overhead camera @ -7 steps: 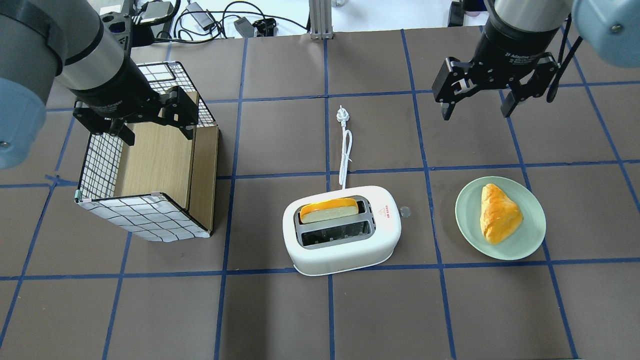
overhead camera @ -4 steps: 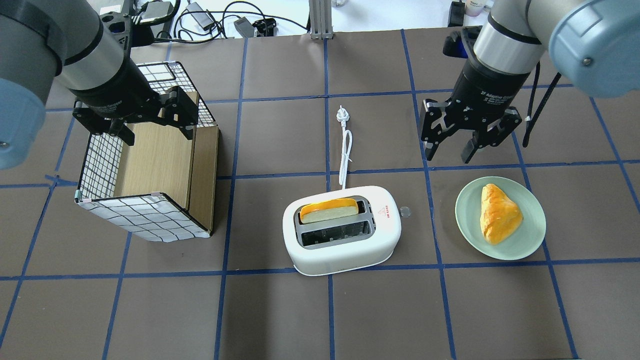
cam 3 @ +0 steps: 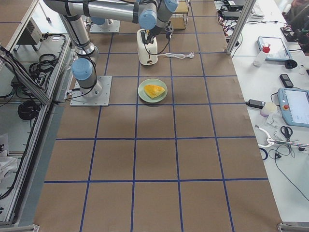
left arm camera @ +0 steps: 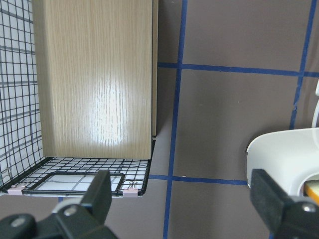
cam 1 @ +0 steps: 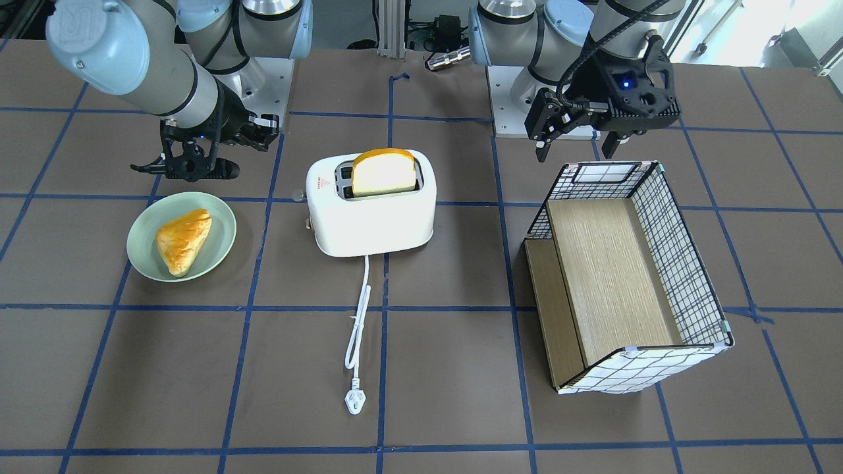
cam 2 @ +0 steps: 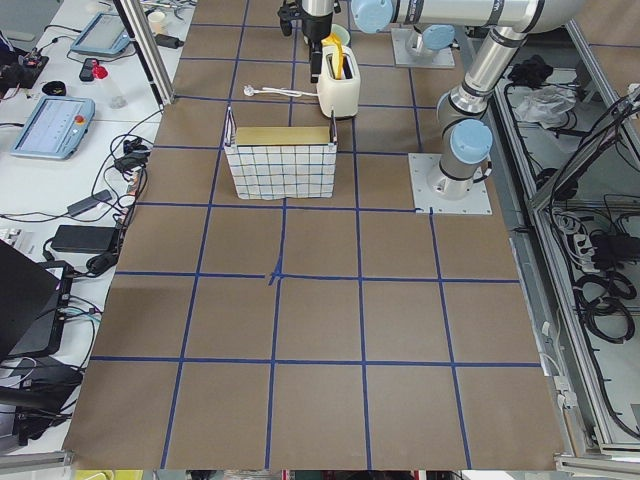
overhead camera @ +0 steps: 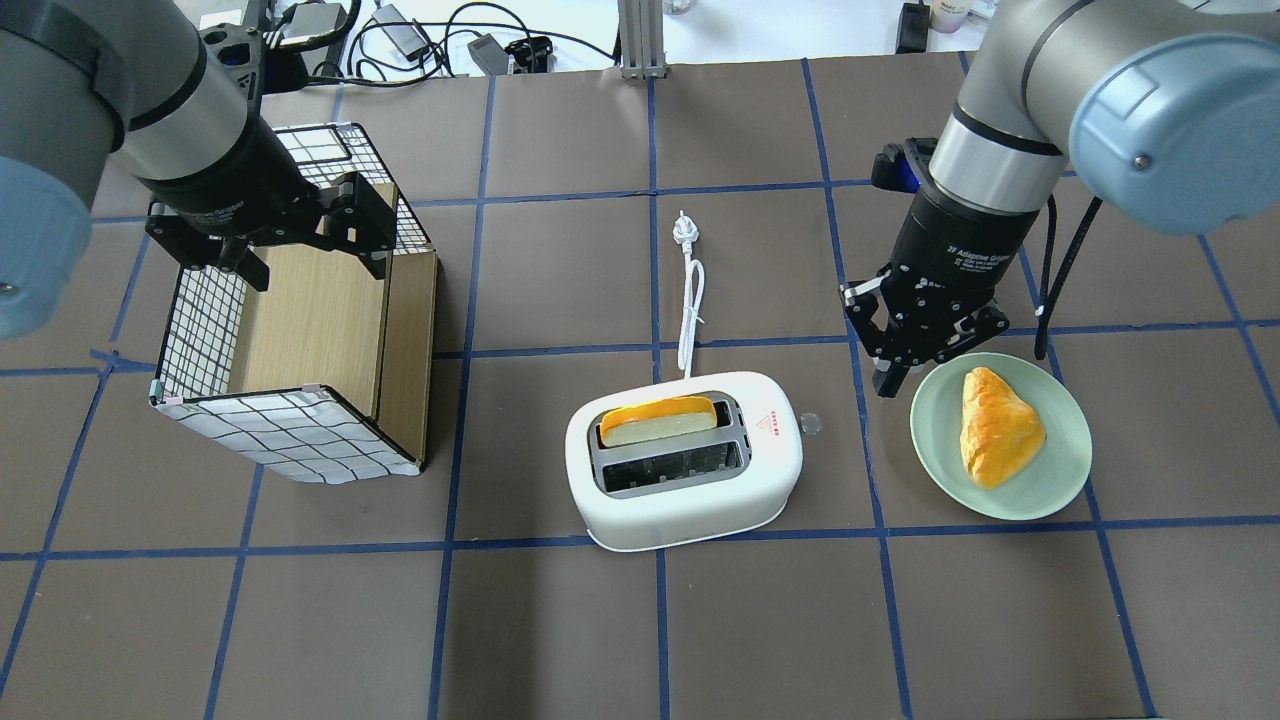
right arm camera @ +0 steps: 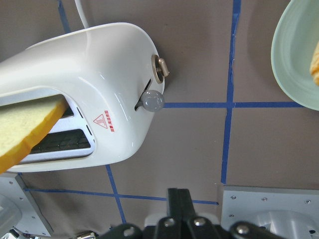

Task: Press toaster with right arm
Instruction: 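Lower the right gripper toward the lever on the toaster's side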

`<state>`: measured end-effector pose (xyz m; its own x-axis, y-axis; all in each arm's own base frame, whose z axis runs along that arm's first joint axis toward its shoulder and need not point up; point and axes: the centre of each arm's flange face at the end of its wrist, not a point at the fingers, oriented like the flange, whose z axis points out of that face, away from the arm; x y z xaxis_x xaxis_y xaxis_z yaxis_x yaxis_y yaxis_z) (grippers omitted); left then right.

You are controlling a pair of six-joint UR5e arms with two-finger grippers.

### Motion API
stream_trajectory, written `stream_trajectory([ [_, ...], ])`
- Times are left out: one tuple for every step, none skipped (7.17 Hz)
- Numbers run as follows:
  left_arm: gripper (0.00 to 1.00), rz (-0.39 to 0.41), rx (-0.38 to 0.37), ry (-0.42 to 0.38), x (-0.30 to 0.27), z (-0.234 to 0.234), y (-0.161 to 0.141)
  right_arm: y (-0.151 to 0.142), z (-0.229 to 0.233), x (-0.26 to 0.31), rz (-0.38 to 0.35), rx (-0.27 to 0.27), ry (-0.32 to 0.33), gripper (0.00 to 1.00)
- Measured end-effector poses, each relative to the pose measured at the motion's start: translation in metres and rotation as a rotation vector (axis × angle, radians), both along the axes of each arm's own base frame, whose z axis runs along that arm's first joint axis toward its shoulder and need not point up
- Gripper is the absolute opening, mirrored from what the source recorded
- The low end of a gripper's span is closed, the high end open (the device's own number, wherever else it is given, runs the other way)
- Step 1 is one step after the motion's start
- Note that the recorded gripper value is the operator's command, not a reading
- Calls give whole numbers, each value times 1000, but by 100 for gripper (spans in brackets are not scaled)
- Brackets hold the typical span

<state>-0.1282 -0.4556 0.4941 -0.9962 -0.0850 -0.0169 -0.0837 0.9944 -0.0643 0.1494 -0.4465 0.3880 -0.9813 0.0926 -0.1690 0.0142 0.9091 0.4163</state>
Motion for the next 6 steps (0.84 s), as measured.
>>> stream_trajectory([
  [100, 0, 0, 0, 0, 0, 0, 3, -15, 3, -9, 4, -23, 0],
  [100, 0, 0, 0, 0, 0, 0, 4, -28, 6, -25, -12, -65, 0],
  [100, 0, 0, 0, 0, 0, 0, 4, -34, 9, -37, -28, -96, 0],
  [100, 0, 0, 0, 0, 0, 0, 1, -37, 10, -45, -46, -112, 0],
  [100, 0, 0, 0, 0, 0, 0, -2, -38, 9, -51, -69, -117, 0],
  [100, 0, 0, 0, 0, 0, 0, -7, -39, 8, -55, -96, -117, 0],
])
